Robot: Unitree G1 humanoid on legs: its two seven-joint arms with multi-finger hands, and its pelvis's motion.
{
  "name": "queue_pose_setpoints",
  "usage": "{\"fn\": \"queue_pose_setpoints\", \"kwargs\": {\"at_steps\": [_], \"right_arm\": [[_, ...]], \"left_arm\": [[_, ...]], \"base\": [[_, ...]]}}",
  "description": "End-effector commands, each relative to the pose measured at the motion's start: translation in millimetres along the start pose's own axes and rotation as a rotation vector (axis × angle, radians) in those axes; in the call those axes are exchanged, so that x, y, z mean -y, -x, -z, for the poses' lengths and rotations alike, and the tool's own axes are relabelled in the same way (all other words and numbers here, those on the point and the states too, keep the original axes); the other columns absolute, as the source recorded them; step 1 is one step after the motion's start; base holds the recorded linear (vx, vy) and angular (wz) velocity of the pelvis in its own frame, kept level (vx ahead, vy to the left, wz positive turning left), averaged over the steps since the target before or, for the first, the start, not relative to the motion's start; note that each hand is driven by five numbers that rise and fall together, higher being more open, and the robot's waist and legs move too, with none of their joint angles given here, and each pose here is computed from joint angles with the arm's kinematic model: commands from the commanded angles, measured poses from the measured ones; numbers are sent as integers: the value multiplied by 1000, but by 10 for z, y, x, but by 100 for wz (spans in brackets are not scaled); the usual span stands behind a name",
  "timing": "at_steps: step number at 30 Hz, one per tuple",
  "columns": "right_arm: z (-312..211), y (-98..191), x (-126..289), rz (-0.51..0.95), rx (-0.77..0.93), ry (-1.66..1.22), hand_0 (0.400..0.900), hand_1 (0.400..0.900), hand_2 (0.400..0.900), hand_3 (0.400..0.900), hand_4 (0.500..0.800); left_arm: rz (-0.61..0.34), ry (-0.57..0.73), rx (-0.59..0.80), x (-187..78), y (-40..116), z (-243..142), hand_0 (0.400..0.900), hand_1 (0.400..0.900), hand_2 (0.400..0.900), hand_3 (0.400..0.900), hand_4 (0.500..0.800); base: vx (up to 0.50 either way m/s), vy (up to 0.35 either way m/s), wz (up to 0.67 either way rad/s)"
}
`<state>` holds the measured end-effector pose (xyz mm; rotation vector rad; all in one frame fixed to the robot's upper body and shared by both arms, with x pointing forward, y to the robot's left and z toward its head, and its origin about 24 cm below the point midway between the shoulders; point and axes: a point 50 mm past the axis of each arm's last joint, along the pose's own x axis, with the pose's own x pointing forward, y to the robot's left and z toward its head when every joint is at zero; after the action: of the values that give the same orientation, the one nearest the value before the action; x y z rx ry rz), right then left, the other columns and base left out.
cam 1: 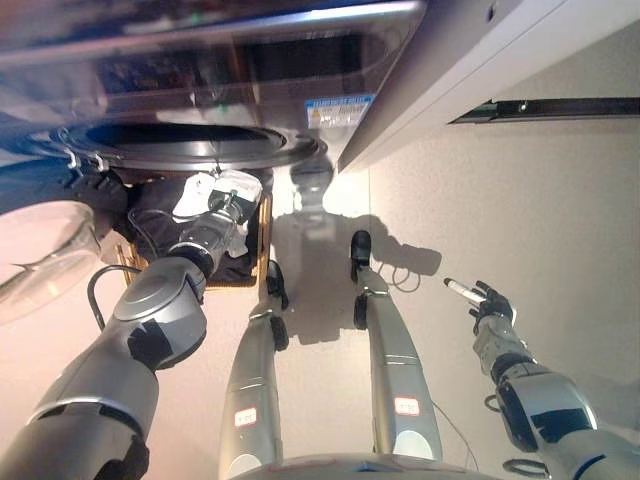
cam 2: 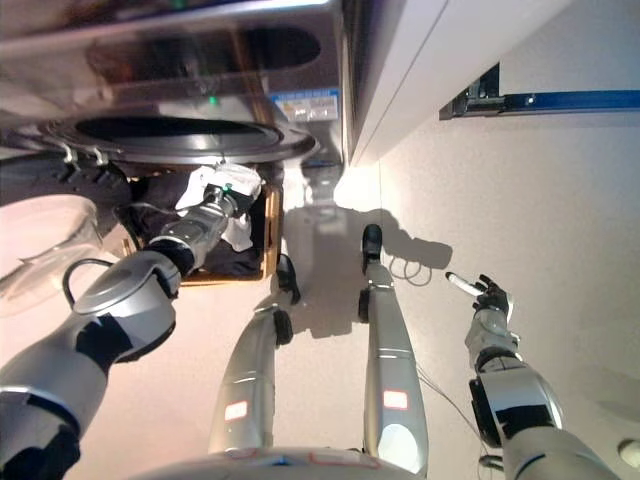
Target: Put the clothes in the basket into the washing machine.
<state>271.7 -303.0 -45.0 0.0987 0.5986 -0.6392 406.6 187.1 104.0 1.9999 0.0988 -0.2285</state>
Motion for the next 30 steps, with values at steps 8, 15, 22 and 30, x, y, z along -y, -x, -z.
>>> {"fn": "queue_pose_setpoints", "kwargs": {"at_steps": [8, 15, 22, 30], "right_arm": [[-259, -58, 528, 158, 29, -67, 900, 900, 900, 900, 800], [-205, -51, 610, 183, 17, -140, 900, 900, 900, 900, 800], [-165, -45, 659, 191, 7, -170, 900, 900, 900, 900, 800], [-204, -46, 661, 191, 29, -168, 900, 900, 900, 900, 800]], "left_arm": [[-25, -245, -79, -424, -4, 450, 900, 900, 900, 900, 800], [-83, -282, -85, -716, 2, 538, 900, 900, 900, 900, 800], [-93, -271, -79, -773, -20, 448, 512, 512, 512, 512, 567], [-169, -192, -28, -933, -51, 226, 400, 400, 400, 400, 500]], "base": [[37, 34, 4], [15, 65, 7], [25, 74, 2], [17, 32, 1]]}}
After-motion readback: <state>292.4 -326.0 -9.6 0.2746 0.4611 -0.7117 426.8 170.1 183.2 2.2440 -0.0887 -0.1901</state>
